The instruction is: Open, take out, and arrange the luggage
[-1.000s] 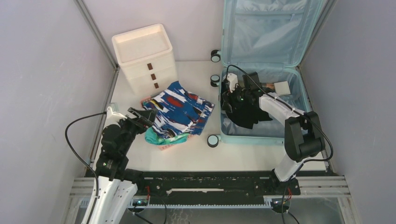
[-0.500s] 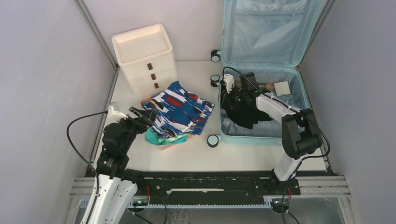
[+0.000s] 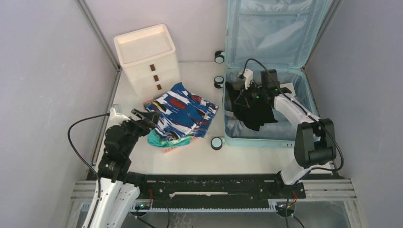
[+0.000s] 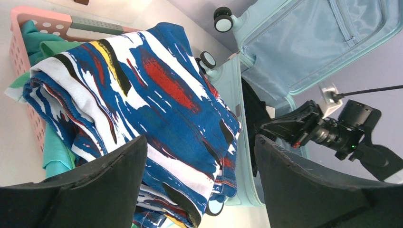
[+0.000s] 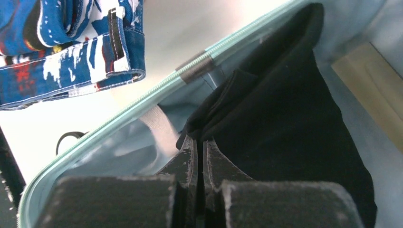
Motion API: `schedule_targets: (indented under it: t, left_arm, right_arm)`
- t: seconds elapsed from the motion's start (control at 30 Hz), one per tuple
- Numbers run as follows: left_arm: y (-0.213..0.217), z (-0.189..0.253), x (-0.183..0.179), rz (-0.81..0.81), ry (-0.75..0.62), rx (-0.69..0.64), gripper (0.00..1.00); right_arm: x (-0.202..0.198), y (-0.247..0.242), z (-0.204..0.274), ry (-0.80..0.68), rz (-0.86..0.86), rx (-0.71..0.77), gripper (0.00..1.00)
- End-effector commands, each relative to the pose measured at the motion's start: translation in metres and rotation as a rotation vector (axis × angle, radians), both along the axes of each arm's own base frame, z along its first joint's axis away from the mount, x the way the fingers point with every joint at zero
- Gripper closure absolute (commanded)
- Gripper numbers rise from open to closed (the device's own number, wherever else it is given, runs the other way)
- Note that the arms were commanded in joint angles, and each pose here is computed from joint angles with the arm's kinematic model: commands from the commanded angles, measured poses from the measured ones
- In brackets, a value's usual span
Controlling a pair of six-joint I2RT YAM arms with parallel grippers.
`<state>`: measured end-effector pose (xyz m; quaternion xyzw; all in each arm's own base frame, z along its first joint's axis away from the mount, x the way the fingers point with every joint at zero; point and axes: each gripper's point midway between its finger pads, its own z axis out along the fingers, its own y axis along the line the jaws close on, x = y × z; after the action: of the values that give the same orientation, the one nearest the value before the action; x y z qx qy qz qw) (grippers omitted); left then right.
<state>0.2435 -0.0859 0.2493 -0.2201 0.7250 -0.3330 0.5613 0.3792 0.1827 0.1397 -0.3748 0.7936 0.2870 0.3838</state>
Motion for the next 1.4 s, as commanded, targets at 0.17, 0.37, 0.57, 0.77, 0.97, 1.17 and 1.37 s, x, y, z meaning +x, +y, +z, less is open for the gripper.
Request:
schedule_targets:
  t: [0.17,0.37,0.57,0.77,0.97,1.17,1.37]
  left_arm:
    - [0.002,0.02,0.001,-0.004,-0.037,0.039,0.13]
    - [0.014,0.019,-0.001,0.039,-0.015,0.113,0.14]
    - [0.033,0.007,-0.008,0.112,0.056,0.194,0.14]
    - [0.043,0.002,-0.016,0.151,0.081,0.23,0.14]
    - [0.051,-0.003,-0.023,0.184,0.097,0.246,0.14]
    - [0.06,-0.002,-0.03,0.227,0.099,0.249,0.15]
    - [0.062,-0.002,-0.037,0.236,0.103,0.241,0.15]
  right_arm:
    - [-0.016,-0.011,0.093,-0.029,0.025,0.17,1.0]
    - [-0.025,-0.005,0.149,-0.041,0.062,0.247,1.0]
    - [-0.036,0.028,0.196,-0.079,0.142,0.282,1.0]
    - [-0.051,0.081,0.233,-0.123,0.26,0.31,1.0]
    - [-0.073,0.139,0.247,-0.159,0.393,0.301,1.0]
    - [-0.084,0.2,0.232,-0.167,0.447,0.252,1.0]
    - [-0.066,0.267,0.19,-0.156,0.365,0.195,1.0]
